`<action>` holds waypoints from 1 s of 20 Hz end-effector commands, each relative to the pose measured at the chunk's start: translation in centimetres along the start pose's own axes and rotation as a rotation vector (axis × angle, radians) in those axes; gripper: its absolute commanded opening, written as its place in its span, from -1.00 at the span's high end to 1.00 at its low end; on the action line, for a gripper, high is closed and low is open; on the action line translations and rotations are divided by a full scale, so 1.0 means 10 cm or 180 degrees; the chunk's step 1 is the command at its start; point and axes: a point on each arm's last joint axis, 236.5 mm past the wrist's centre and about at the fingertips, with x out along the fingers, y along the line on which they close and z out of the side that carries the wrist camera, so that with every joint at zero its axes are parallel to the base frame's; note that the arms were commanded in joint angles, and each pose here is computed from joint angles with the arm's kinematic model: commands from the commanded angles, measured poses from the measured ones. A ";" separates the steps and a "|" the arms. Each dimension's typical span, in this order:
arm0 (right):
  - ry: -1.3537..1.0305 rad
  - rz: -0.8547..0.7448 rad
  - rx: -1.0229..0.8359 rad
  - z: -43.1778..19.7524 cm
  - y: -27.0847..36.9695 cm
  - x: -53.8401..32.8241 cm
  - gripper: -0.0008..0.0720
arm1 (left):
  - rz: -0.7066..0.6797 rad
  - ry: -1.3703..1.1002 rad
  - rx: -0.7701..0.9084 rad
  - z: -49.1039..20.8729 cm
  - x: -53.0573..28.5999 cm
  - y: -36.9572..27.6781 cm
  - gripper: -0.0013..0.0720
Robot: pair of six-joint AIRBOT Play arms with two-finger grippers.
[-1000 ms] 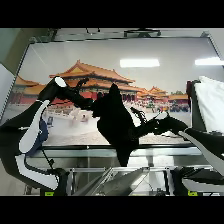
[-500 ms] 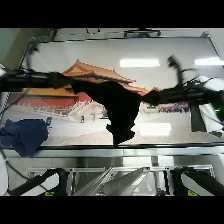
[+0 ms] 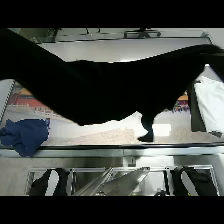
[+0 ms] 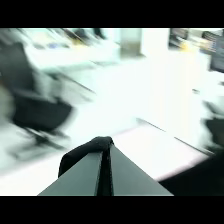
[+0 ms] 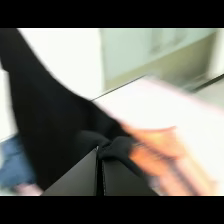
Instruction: Fold the shirts.
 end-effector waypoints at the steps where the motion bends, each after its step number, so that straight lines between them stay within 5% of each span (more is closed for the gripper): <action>1: 0.0078 -0.0621 0.0073 -0.06 -0.42 -0.08 0.93 | 0.0379 0.0019 0.0089 0.01 -0.05 0.26 0.90; 7: 0.1152 -0.0471 0.1804 -1.96 -1.72 0.58 0.93 | -0.0115 0.2079 -0.1461 -2.74 0.52 1.11 0.90; 12: 0.1885 -0.0515 0.2848 -3.83 -2.18 0.95 0.93 | -0.0024 0.3378 -0.1886 -5.01 0.72 1.26 0.90; 16: 0.1971 -0.0734 0.3210 -4.42 -2.54 1.04 0.84 | -0.0049 0.3779 -0.2181 -5.71 0.79 1.48 0.91; 17: 0.1958 -0.0730 0.3207 -4.40 -2.58 1.04 0.34 | -0.0088 0.3830 -0.2266 -5.72 0.82 1.52 0.61; 18: 0.1925 -0.0718 0.3185 -4.32 -2.63 1.01 -0.12 | -0.0183 0.3893 -0.2341 -5.69 0.81 1.55 -0.31; 19: 0.1897 -0.0672 0.3165 -4.22 -2.66 0.98 -0.16 | -0.0268 0.3994 -0.2495 -5.60 0.80 1.55 -0.98; 20: 0.1871 -0.0617 0.3143 -4.10 -2.70 0.91 -0.16 | -0.0326 0.4075 -0.2621 -5.52 0.78 1.54 -0.98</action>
